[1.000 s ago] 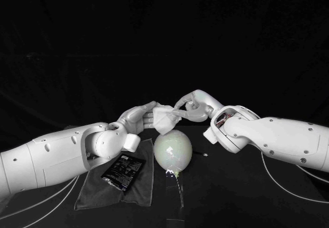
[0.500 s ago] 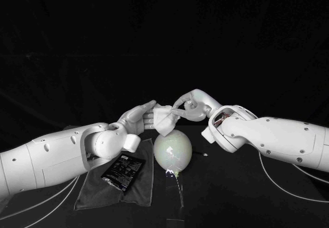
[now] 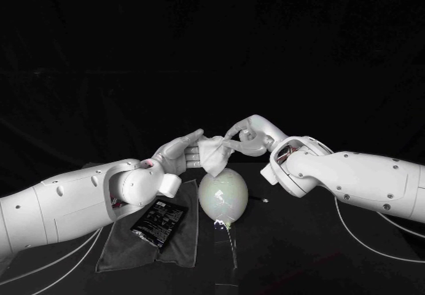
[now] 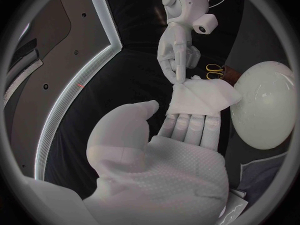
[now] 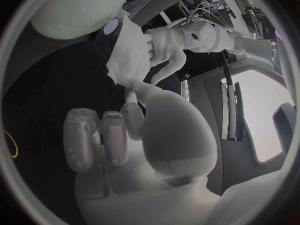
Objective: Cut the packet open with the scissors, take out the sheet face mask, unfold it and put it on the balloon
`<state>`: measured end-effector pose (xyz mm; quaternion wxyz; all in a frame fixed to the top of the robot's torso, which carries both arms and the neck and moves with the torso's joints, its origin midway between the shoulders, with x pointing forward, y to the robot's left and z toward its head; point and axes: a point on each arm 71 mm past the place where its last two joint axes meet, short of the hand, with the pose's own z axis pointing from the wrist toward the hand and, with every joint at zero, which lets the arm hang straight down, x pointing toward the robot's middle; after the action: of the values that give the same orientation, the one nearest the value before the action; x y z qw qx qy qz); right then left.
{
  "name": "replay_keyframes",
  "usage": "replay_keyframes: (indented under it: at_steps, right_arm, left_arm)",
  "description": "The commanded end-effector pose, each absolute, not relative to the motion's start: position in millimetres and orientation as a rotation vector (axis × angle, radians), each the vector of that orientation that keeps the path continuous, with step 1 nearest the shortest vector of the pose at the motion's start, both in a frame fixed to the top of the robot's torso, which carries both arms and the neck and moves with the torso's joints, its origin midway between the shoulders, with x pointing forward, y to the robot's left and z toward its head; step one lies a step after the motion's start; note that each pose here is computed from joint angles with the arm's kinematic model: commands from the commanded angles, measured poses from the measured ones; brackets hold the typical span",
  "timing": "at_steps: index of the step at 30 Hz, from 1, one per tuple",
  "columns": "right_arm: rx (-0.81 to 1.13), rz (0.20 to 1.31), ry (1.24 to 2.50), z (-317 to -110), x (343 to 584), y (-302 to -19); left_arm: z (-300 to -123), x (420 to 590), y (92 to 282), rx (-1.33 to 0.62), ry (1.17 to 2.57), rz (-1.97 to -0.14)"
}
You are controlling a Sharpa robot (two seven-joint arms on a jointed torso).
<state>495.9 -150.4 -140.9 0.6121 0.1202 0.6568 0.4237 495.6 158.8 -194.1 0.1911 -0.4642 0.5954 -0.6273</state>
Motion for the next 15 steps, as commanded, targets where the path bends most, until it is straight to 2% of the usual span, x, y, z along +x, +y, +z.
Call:
replay_keyframes:
  at_steps: [1,15]
  right_arm:
    - [0.267,0.979,1.513,-140.1,494.7,-149.9]
    - [0.269,0.981,1.512,-139.6,492.6,-151.6]
  left_arm:
    - [-192.0,495.6,157.7,-1.303,1.665,-1.783]
    - [-193.5,497.9,161.3,-1.247,1.676,-1.694]
